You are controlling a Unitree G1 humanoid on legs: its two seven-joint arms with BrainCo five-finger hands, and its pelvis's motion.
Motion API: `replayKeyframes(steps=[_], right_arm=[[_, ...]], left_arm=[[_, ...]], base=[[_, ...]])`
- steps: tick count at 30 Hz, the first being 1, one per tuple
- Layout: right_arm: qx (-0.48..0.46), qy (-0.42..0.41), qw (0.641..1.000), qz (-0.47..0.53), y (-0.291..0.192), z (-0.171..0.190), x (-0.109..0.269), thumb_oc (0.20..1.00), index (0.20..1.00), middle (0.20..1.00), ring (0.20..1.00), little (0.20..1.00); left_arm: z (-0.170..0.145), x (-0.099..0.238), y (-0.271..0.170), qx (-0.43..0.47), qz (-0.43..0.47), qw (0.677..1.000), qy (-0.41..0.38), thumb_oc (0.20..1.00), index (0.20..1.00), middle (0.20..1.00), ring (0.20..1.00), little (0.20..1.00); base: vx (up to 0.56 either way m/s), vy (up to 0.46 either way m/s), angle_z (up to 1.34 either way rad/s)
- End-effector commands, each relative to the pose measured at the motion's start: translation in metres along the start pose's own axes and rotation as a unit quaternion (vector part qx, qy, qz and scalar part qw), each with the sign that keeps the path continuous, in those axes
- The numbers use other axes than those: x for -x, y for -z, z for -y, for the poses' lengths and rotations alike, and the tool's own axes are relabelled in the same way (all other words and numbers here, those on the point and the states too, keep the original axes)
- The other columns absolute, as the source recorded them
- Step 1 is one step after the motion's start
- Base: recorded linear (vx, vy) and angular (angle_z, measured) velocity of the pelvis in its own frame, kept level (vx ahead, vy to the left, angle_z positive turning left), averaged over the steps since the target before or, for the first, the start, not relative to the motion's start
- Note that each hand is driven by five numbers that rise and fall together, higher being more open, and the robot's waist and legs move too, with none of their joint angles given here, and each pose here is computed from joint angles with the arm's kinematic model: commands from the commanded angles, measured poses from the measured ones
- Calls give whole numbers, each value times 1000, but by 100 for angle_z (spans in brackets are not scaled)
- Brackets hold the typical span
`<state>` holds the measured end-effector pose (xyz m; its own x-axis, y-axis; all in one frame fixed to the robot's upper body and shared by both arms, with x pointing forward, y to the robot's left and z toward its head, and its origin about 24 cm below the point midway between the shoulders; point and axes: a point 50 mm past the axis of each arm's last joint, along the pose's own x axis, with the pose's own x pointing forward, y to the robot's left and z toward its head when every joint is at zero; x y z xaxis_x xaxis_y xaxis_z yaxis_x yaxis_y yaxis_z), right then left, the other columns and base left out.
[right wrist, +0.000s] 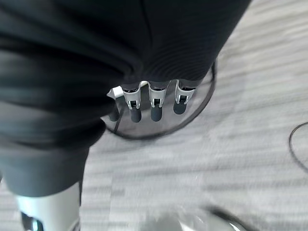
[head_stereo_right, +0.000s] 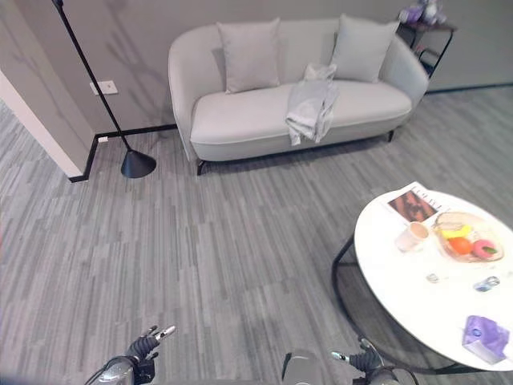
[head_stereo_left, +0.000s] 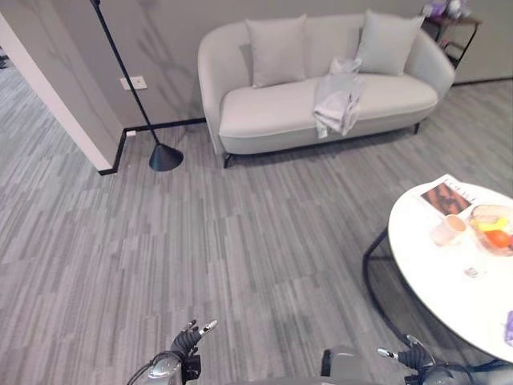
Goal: Hang the clothes on the sofa on the clothes rack.
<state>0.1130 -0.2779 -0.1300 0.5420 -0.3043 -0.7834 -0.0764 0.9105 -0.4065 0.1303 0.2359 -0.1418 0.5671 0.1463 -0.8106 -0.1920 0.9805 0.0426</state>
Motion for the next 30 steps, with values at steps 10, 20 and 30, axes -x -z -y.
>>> replayKeyframes(steps=[10,20,30], right_arm=[[-4,25,999,-19,14,12,4,1000,1000,1000,1000,1000],[-18,76,997,13,1,47,5,1000,1000,1000,1000,1000],[1,62,998,31,-9,41,2,1000,1000,1000,1000,1000]], left_arm=[[1,2,-5,1,30,1000,1,1000,1000,1000,1000,1000],[14,-1,-17,-2,45,999,25,1000,1000,1000,1000,1000],[6,5,-7,4,43,999,19,1000,1000,1000,1000,1000]], base=[[407,-197,33],[409,-355,-2],[389,-15,-65]])
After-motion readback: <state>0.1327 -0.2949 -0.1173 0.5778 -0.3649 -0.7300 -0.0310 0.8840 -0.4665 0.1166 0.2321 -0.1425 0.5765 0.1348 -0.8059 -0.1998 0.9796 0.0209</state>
